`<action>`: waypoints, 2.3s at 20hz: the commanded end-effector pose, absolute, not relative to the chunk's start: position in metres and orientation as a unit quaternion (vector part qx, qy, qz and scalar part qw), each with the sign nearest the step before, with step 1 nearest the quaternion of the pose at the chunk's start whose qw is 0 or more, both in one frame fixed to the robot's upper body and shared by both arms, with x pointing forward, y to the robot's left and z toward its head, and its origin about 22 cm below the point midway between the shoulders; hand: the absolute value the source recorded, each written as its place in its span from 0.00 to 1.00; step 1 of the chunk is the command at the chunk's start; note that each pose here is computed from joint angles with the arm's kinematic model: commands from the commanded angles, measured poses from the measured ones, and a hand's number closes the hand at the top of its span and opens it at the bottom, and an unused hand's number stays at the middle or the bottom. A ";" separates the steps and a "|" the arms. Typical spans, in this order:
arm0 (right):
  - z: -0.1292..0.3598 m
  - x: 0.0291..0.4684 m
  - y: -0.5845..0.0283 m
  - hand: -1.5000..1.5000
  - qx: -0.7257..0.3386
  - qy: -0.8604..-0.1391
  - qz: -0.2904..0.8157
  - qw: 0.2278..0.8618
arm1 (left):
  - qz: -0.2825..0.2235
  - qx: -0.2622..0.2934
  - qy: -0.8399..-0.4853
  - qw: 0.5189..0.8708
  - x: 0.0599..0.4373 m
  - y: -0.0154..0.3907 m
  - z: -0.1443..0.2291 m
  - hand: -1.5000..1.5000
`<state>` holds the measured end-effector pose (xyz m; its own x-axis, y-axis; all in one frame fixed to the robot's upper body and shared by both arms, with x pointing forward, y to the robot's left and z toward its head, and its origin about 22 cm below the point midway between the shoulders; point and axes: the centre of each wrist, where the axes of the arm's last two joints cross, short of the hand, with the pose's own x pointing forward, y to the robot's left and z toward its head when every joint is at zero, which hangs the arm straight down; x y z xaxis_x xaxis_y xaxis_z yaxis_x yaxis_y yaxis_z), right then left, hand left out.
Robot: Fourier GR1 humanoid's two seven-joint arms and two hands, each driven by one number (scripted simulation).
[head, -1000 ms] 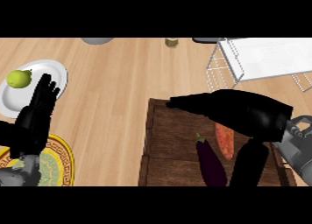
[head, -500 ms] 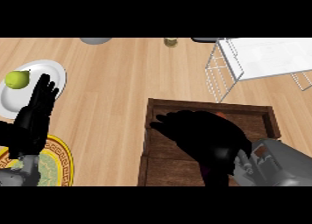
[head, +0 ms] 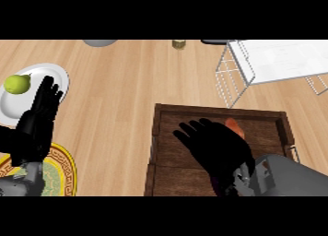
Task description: Pick the eggplant from the tray and place it in the tiered shelf
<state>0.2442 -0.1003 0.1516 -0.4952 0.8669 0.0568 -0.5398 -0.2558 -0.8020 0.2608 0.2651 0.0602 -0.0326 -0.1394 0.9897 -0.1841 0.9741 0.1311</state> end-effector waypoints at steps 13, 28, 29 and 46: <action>0.115 0.247 -0.135 0.00 -0.222 -0.370 0.768 0.473 | 0.017 0.109 -0.716 0.689 0.260 0.278 0.056 0.50; 0.064 0.265 -0.117 0.00 -0.205 -0.393 0.763 0.471 | 0.019 0.113 -0.716 0.688 0.263 0.253 0.047 0.50; 0.050 0.248 -0.136 0.00 -0.198 -0.386 0.765 0.475 | 0.021 0.113 -0.712 0.693 0.267 0.277 0.073 0.50; 0.033 0.261 -0.203 1.00 -0.287 -0.422 0.705 0.493 | 0.016 0.115 -0.715 0.689 0.242 0.269 0.060 0.50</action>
